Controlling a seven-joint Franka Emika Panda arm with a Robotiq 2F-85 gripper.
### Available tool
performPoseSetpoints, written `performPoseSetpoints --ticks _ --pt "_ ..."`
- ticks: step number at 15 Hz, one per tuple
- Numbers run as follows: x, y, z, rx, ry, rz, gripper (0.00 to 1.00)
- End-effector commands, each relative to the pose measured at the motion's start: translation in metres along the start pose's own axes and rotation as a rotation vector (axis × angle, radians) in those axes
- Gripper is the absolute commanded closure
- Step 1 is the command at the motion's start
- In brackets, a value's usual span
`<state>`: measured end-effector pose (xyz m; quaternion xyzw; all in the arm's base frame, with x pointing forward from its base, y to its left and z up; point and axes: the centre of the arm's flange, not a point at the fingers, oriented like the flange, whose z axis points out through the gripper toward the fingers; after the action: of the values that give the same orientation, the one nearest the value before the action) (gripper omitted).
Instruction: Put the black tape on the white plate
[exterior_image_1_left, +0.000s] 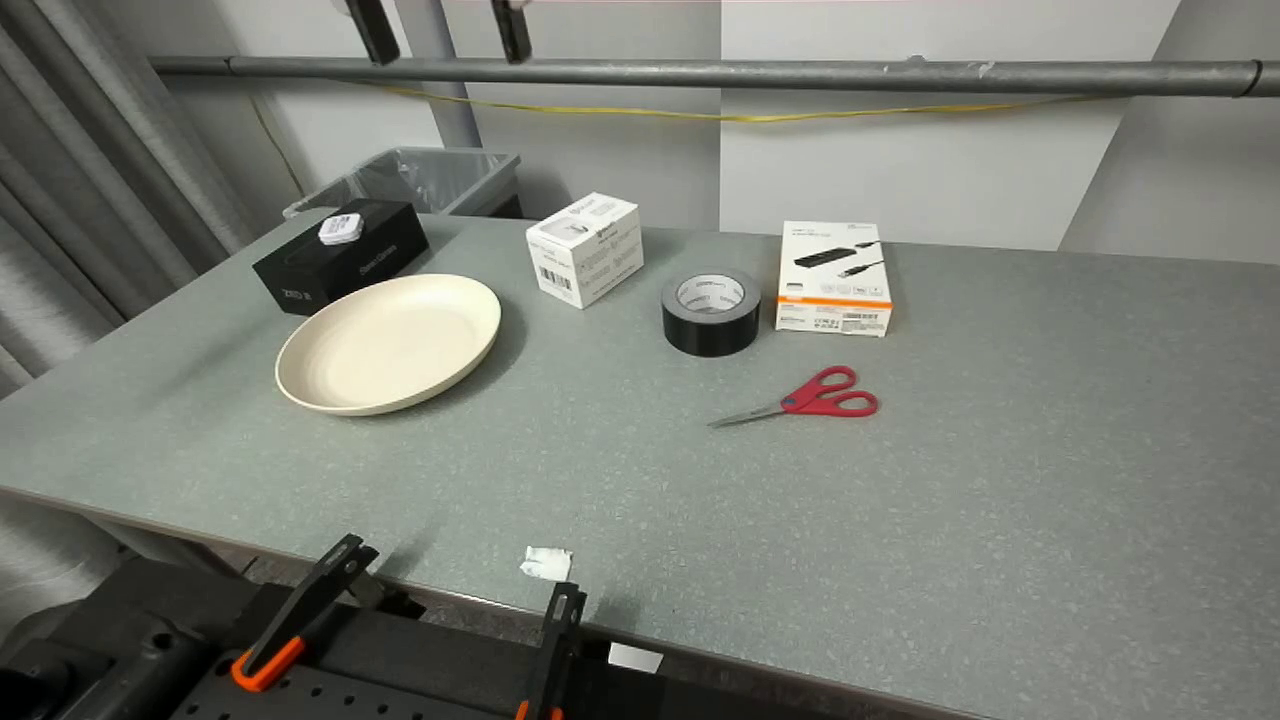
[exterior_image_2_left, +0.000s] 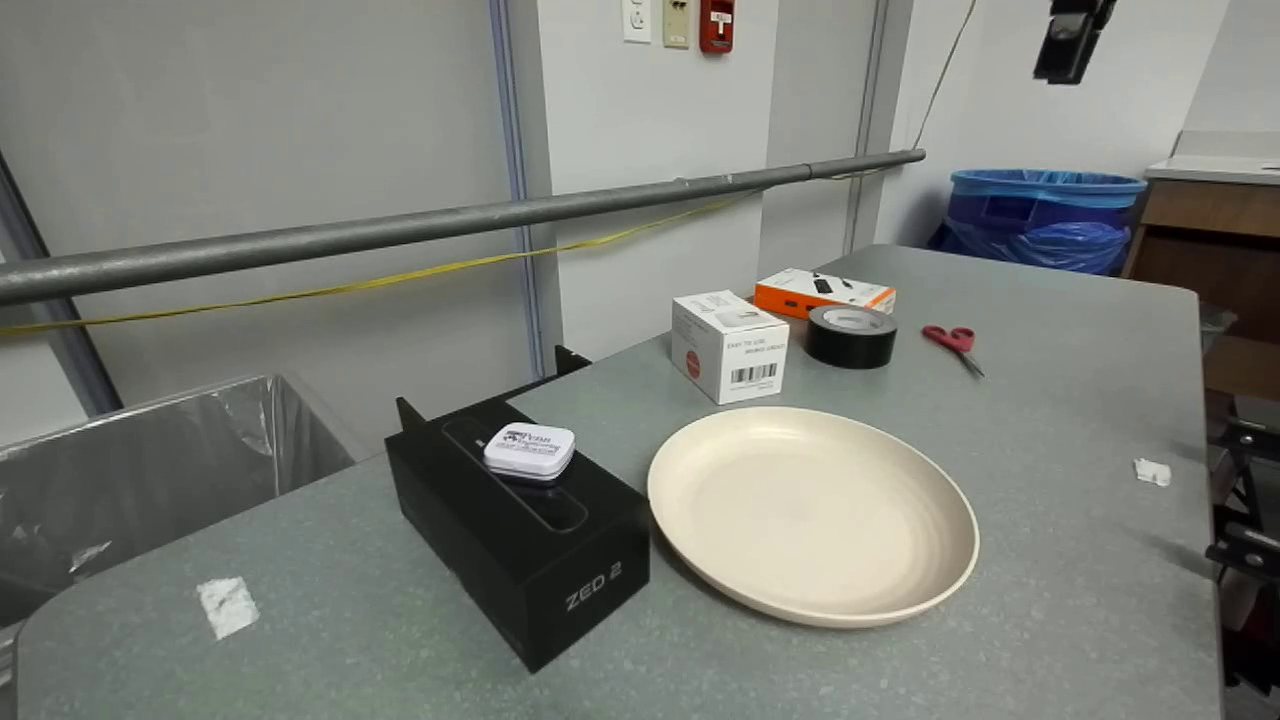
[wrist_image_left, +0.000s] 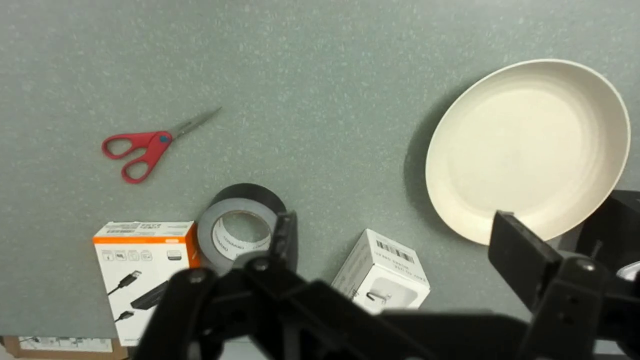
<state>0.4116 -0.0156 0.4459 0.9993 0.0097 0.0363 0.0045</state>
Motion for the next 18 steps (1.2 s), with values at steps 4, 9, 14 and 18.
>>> performPoseSetpoints --ticks 4,9,14,18 --pt "0.061 0.055 0.082 -0.004 0.043 0.021 0.0" --pt "0.052 0.065 0.102 -0.014 -0.014 0.064 0.0" --pt "0.063 0.067 0.115 -0.038 -0.014 0.059 0.0" --pt "0.083 0.071 0.164 -0.102 -0.02 0.065 0.0"
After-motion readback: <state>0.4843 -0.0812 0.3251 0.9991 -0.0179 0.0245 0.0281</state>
